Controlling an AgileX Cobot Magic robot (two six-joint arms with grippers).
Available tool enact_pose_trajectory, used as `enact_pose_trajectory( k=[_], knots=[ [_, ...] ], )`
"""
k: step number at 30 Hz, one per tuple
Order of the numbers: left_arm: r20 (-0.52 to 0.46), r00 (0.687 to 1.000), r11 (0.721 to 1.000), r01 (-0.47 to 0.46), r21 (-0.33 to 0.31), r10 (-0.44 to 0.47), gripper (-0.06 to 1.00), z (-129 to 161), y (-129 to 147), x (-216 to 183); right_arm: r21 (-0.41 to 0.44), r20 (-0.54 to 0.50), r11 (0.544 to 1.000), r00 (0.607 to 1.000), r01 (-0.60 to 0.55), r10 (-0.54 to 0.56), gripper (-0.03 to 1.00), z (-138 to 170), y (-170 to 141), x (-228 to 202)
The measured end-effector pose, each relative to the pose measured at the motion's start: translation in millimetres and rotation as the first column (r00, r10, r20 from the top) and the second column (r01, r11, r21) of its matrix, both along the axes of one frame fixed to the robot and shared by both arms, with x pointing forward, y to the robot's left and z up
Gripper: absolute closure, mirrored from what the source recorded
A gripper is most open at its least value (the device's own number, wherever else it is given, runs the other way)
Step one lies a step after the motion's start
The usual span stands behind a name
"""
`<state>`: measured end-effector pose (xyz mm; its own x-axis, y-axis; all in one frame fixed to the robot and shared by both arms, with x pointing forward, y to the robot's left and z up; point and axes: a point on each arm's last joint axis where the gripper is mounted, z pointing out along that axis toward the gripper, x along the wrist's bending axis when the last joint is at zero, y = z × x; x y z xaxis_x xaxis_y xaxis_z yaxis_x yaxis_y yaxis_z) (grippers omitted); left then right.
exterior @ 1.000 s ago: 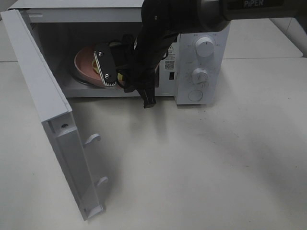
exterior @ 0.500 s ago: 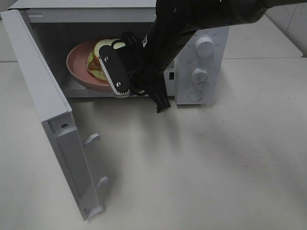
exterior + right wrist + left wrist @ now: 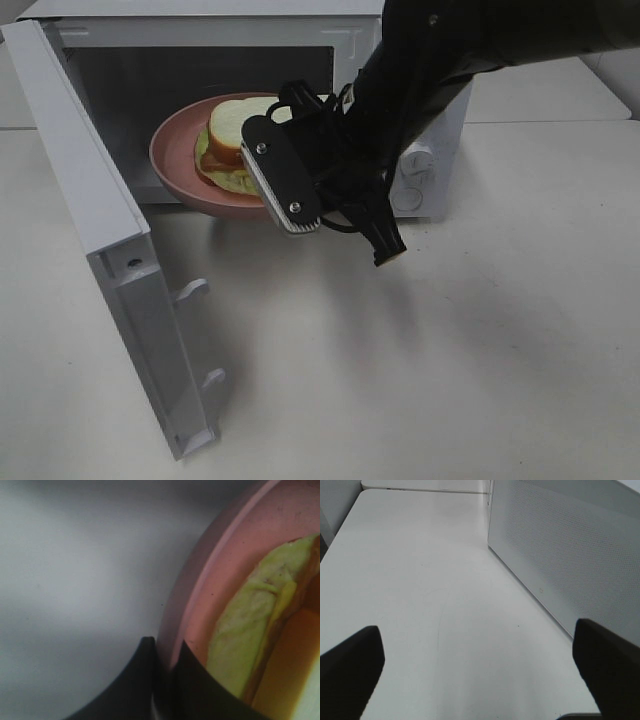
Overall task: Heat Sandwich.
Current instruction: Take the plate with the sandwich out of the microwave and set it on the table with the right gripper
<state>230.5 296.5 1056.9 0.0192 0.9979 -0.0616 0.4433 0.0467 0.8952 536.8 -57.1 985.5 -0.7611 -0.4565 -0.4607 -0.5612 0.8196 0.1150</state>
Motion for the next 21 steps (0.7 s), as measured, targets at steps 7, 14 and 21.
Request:
enact_pose_trajectory(
  k=[7,14,21],
  knots=[
    [0.0,1.0,1.0,0.0,0.0,0.0,-0.02,0.0,0.0,0.0,0.003,0.008,1.0,1.0,0.004,-0.004,0.9,3.1,-19.2,-23.9],
    [0.0,1.0,1.0,0.0,0.0,0.0,-0.02,0.0,0.0,0.0,0.012,0.021,1.0,1.0,0.007,-0.007,0.9,10.1,-40.2,-50.5],
    [0.0,1.0,1.0,0.0,0.0,0.0,-0.02,0.0,0.0,0.0,0.005,0.013,1.0,1.0,0.007,-0.007,0.9,10.7,-57.5,-72.6]
  ],
)
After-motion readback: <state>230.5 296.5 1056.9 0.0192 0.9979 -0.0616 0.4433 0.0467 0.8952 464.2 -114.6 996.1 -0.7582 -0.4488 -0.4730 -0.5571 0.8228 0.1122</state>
